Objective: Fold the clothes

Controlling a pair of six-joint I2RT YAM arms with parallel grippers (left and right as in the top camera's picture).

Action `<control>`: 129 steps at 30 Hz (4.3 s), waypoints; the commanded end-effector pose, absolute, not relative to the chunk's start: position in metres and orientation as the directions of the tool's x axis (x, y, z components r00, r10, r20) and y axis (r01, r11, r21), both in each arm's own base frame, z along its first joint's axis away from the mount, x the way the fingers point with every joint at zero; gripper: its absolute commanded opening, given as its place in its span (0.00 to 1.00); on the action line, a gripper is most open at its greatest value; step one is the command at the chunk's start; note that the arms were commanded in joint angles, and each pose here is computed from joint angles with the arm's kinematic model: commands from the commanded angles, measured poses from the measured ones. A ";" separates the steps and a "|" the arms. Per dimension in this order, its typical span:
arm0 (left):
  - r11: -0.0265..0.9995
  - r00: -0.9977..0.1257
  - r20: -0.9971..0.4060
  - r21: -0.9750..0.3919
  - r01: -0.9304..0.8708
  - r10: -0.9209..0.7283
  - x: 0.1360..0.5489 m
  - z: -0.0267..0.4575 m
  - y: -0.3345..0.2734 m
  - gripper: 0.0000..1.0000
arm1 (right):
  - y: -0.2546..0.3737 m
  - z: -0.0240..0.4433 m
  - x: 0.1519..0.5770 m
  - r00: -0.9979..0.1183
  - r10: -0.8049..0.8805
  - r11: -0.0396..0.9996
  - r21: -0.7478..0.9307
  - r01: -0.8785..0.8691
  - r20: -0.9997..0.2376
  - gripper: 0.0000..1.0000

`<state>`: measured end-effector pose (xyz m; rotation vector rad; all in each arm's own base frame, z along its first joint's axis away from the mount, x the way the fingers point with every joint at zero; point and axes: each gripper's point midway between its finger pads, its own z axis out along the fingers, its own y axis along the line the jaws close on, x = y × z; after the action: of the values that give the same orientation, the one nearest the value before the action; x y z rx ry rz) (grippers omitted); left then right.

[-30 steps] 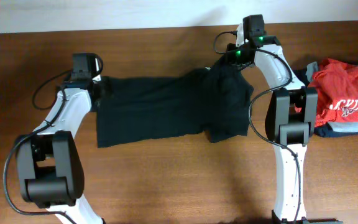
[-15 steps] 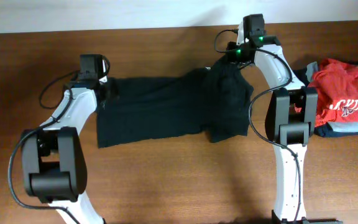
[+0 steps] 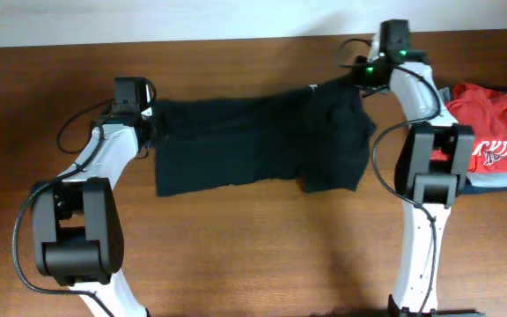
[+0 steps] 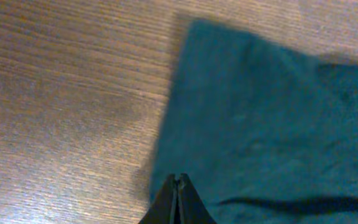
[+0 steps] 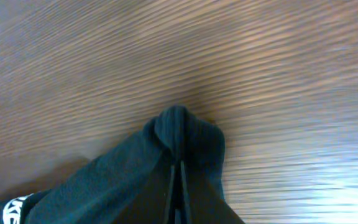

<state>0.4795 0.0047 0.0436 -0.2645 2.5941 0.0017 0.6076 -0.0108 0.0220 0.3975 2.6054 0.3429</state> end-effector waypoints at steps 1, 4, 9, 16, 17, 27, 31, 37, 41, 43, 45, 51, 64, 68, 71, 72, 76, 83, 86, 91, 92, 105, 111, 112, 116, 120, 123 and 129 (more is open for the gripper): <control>0.983 -0.843 -0.507 -0.057 -0.177 -0.181 0.480 0.040 0.002 0.03 | -0.010 0.027 0.610 -0.846 0.318 0.929 0.320 0.188 -0.429 0.04; 0.982 -0.837 -0.516 -0.056 -0.178 -0.181 0.482 0.041 0.003 0.02 | -0.008 0.027 0.607 -0.854 0.307 0.931 0.317 0.179 -0.420 0.33; 0.980 -0.810 -0.558 -0.031 -0.197 -0.181 0.491 0.048 0.010 0.02 | -0.016 0.049 0.600 -0.856 0.313 0.931 0.312 0.190 -0.411 0.72; 0.981 -0.775 -0.607 -0.038 -0.190 -0.173 0.515 0.087 0.010 0.02 | -0.041 0.153 0.583 -0.819 0.348 0.923 0.318 0.216 -0.456 0.80; 0.981 -0.776 -0.606 -0.038 -0.189 -0.173 0.517 0.095 0.010 0.02 | -0.043 0.169 0.574 -0.820 0.352 0.922 0.316 0.222 -0.451 0.81; 0.984 -0.838 -0.518 -0.130 -0.124 -0.174 0.505 0.169 -0.013 0.30 | -0.030 0.273 0.477 -0.872 0.284 0.945 0.273 0.183 -0.399 0.75; 0.983 -0.859 -0.481 -0.140 -0.119 -0.173 0.478 0.197 -0.016 0.31 | -0.025 0.321 0.440 -0.851 0.259 0.953 0.262 0.150 -0.457 0.74; 0.983 -0.850 -0.498 -0.143 -0.116 -0.173 0.433 0.247 -0.016 0.32 | -0.002 0.384 0.395 -0.783 0.236 0.958 0.273 0.088 -0.575 0.81; 0.983 -0.848 -0.501 -0.143 -0.117 -0.173 0.395 0.275 -0.015 0.32 | 0.016 0.388 0.358 -0.808 0.209 0.960 0.275 0.060 -0.551 0.83; 0.981 -0.849 -0.495 -0.142 -0.129 -0.184 0.380 0.282 -0.014 0.32 | 0.017 0.378 0.341 -0.832 0.231 0.954 0.286 0.091 -0.505 0.83; 0.979 -0.853 -0.482 -0.140 -0.150 -0.199 0.367 0.283 -0.012 0.32 | 0.017 0.361 0.322 -0.861 0.251 0.948 0.290 0.127 -0.442 0.83; 0.969 -0.887 -0.391 -0.140 -0.206 -0.245 0.342 0.235 -0.011 0.33 | 0.018 0.302 0.290 -0.910 0.285 0.939 0.280 0.202 -0.300 0.83; 0.942 -0.894 -0.343 -0.270 -0.201 -0.289 0.339 0.073 -0.033 0.53 | 0.018 0.151 0.293 -0.927 0.358 0.892 0.334 0.303 -0.113 0.84; 0.945 -0.893 -0.345 -0.252 -0.209 -0.289 0.340 0.051 -0.030 0.53 | 0.017 0.132 0.292 -0.927 0.359 0.892 0.333 0.307 -0.107 0.84; 0.953 -0.903 -0.333 -0.222 -0.205 -0.272 0.342 0.036 -0.026 0.54 | 0.017 0.125 0.291 -0.927 0.359 0.891 0.332 0.308 -0.105 0.84; 0.954 -0.906 -0.327 -0.219 -0.203 -0.268 0.342 0.032 -0.026 0.53 | 0.017 0.124 0.292 -0.927 0.359 0.892 0.332 0.308 -0.106 0.84; 0.956 -0.912 -0.316 -0.214 -0.199 -0.261 0.345 0.019 -0.027 0.53 | 0.017 0.124 0.293 -0.926 0.359 0.892 0.334 0.305 -0.113 0.83; 0.977 -0.930 -0.301 -0.110 -0.184 -0.209 0.342 0.002 -0.022 0.52 | 0.017 0.124 0.294 -0.926 0.359 0.892 0.334 0.304 -0.115 0.84; 0.981 -0.931 -0.310 -0.073 -0.178 -0.192 0.343 -0.001 -0.021 0.52 | 0.017 0.124 0.294 -0.926 0.359 0.892 0.334 0.304 -0.116 0.84; 0.986 -0.946 -0.280 -0.050 -0.157 -0.165 0.338 -0.014 -0.028 0.44 | 0.017 0.124 0.294 -0.926 0.359 0.892 0.334 0.304 -0.116 0.84; 0.987 -0.950 -0.269 -0.047 -0.154 -0.161 0.337 -0.018 -0.029 0.43 | 0.017 0.124 0.294 -0.926 0.359 0.892 0.334 0.304 -0.116 0.84; 0.984 -0.950 -0.256 -0.050 -0.169 -0.177 0.346 -0.017 -0.032 0.01 | 0.019 0.117 0.276 -0.932 0.359 0.889 0.319 0.328 -0.043 0.83; 0.984 -0.931 -0.320 -0.069 -0.165 -0.178 0.380 0.018 -0.035 0.01 | 0.030 0.095 0.267 -0.948 0.318 0.894 0.339 0.292 -0.020 0.83; 0.984 -0.925 -0.335 -0.073 -0.164 -0.179 0.387 0.025 -0.036 0.01 | 0.033 0.091 0.267 -0.952 0.305 0.898 0.342 0.278 -0.026 0.83; 0.983 -0.898 -0.402 -0.093 -0.157 -0.181 0.416 0.058 -0.039 0.01 | 0.053 0.074 0.282 -0.964 0.239 0.916 0.356 0.183 -0.118 0.82; 0.983 -0.880 -0.438 -0.103 -0.153 -0.183 0.429 0.073 -0.040 0.01 | 0.053 0.061 0.293 -0.952 0.249 0.929 0.322 0.183 -0.177 0.72; 0.983 -0.878 -0.443 -0.105 -0.152 -0.183 0.430 0.076 -0.040 0.01 | 0.046 0.046 0.290 -0.953 0.254 0.940 0.276 0.203 -0.166 0.66; 0.983 -0.880 -0.438 -0.102 -0.153 -0.183 0.429 0.075 -0.040 0.01 | 0.037 0.020 0.291 -0.958 0.257 0.950 0.213 0.227 -0.129 0.64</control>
<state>0.4259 -0.0371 0.0725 -0.2335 2.6741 -0.0737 0.2904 0.0450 0.0358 0.3491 2.9252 0.3756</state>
